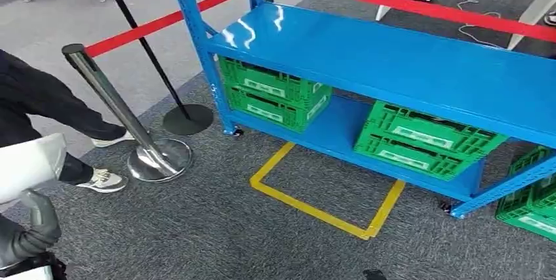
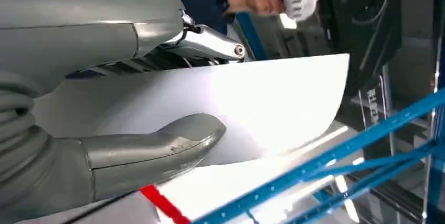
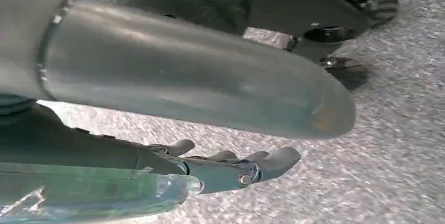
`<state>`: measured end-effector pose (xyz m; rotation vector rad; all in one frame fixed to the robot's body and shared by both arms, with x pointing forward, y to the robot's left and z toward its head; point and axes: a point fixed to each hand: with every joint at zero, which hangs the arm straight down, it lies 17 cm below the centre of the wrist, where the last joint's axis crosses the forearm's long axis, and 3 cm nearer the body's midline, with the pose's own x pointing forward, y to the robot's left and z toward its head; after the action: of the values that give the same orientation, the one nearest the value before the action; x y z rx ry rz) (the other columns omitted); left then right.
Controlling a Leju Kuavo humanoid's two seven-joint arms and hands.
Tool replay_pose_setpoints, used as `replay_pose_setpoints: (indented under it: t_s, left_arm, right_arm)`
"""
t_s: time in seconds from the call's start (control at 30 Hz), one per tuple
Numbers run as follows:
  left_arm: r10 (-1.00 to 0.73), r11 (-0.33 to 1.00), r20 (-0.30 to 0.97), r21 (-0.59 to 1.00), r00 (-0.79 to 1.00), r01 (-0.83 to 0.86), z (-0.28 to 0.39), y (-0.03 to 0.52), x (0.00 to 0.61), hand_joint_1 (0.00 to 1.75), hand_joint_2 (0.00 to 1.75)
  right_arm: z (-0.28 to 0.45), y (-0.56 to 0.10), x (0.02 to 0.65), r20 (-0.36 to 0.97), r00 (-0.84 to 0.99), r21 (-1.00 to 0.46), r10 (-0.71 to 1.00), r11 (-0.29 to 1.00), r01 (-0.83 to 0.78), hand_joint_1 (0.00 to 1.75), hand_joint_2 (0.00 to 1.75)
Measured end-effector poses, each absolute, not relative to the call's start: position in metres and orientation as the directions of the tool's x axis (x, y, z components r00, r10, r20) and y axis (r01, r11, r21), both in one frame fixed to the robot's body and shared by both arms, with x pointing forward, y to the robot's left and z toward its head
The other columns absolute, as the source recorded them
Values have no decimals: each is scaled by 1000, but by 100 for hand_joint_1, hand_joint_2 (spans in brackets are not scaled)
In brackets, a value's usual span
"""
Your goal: Take the parts from the cabinet and place them on the table.
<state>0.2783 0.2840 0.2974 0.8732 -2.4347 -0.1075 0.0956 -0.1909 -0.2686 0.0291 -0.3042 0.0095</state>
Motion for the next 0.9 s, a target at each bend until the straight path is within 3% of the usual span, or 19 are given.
replay_pose_setpoints:
  t_s: [0.9]
  left_arm:
    - [-610,785,456,238,-648,-572,303,284,280,175,175]
  right_arm:
    - [-268,-190,99,305,952,41,2,999,-15,0,0]
